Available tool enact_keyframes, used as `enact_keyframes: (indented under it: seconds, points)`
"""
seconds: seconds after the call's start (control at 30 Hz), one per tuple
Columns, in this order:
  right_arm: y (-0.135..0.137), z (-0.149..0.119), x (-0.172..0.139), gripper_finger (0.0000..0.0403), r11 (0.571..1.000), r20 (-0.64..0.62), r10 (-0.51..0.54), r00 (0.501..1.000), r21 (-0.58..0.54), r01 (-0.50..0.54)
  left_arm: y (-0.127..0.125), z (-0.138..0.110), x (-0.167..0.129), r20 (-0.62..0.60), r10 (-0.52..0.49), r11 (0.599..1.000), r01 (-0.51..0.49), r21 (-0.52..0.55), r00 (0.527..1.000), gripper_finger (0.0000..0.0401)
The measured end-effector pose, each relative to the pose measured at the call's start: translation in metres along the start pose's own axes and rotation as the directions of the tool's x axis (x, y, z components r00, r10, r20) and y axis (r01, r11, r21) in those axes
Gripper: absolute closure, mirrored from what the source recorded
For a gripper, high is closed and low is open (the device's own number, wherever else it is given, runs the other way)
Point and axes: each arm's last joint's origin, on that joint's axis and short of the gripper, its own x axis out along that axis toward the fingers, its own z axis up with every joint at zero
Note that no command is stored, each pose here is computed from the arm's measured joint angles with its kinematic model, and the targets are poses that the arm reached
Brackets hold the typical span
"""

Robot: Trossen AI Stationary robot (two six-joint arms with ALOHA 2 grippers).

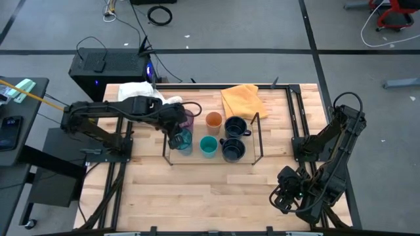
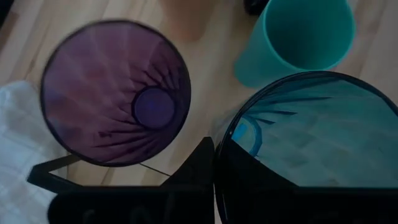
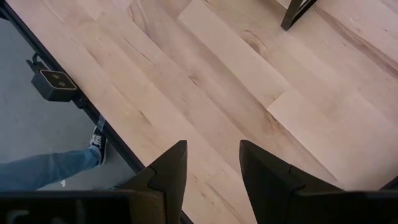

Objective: Stack small to large cups/mugs on shelf
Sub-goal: Put the blue transparent glass on the shelf

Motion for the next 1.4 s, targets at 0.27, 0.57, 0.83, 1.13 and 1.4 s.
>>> enact_keyframes:
  seconds: [0.27,0.57,0.83,1.13,1.4]
  points:
    - [0.0001,-0.0001,0.0,0.025,1.0,0.0,0.001,1.0,0.001,-0.001,0.0004,-0.0016,0.0085,0.007,0.021,1.0,-0.021,-0.021,1.0,0.0387]
    - [0.0001,-0.0001,0.0,0.025,1.0,0.0,0.001,1.0,0.001,-0.001,0.0026,0.0,0.0087,0.022,0.043,0.997,-0.041,-0.073,0.999,0.0387]
    - [0.0001,0.0,0.0,0.025,1.0,0.0,0.001,1.0,0.001,-0.001,0.0027,-0.0037,0.0084,-0.009,0.058,0.989,-0.059,-0.135,0.998,0.0387]
    - [-0.0001,0.0,0.0,0.025,1.0,0.0,0.0,1.0,0.0,0.0,-0.001,-0.0071,0.008,-0.023,0.074,0.986,-0.076,-0.148,0.997,0.0387]
    - [0.0,0.0,0.0,0.025,1.0,0.0,0.0,1.0,0.001,0.0,-0.0065,-0.0075,0.0126,-0.034,0.086,0.982,-0.091,-0.166,0.996,0.0387]
